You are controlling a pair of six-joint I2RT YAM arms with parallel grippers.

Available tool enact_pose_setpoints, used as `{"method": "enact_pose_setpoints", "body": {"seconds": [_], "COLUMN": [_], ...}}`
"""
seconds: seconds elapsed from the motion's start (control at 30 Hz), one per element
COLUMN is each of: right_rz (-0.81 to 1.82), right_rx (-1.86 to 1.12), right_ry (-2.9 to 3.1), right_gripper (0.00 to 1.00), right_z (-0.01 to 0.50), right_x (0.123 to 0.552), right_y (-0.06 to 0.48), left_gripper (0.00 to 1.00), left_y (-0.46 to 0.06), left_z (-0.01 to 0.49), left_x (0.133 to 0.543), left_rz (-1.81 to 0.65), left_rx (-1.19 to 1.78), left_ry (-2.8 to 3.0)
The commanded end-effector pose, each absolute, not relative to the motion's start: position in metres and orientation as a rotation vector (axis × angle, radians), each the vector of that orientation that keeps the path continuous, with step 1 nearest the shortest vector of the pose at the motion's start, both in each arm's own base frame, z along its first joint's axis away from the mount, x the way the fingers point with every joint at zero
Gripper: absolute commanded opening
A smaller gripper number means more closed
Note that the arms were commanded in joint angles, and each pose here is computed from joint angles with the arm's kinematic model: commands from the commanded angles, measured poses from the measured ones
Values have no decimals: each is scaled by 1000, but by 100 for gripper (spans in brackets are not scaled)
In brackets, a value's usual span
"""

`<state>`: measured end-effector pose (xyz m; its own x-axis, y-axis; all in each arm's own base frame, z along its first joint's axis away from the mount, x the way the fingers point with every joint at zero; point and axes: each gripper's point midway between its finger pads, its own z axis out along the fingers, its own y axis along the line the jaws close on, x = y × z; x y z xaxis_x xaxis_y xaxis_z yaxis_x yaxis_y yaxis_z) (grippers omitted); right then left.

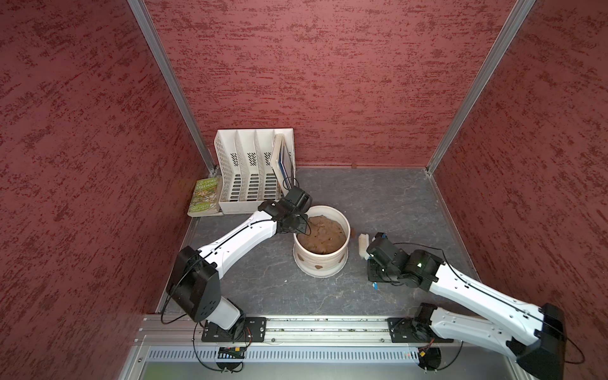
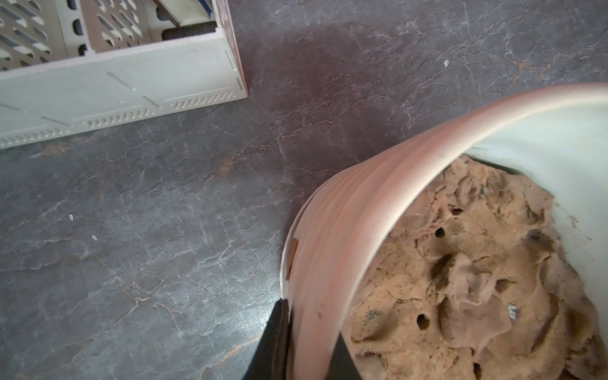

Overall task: Scrub the dried mud off the ceramic pot
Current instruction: Rotate the pot on the tray.

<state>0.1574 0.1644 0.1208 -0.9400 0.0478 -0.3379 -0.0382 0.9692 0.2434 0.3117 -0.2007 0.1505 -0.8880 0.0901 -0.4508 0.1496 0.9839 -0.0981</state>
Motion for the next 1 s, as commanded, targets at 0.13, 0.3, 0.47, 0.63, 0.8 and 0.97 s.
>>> {"method": "enact_pose_setpoints", "body": {"seconds": [0.13, 0.3, 0.47, 0.63, 0.8, 0.97], "right_rz": [397, 383, 410, 463, 385, 336], "right_rx": [-124, -179, -229, -273, -287, -225], "right_ry": [2779, 2775, 2763, 2738, 2744, 2719], "right_gripper": [0, 0, 0, 0, 0, 0], "right_z": [126, 125, 129, 131, 124, 126], "right_x": [153, 152, 147, 146, 163, 202], "right_y": [184, 183, 186, 198, 210, 215], "left_gripper": [0, 0, 0, 0, 0, 0], "left_y": [-224, -227, -236, -239, -243, -245], "left_z": [152, 157, 160, 159, 157, 154], "left_x": [302, 307, 312, 313, 312, 309], "left_rz": [-292, -285, -305, -308, -302, -301], "left_rx": [-16, 38, 100, 123, 173, 213], "left_ry": [2708, 2691, 2686, 2687, 2688, 2696]}}
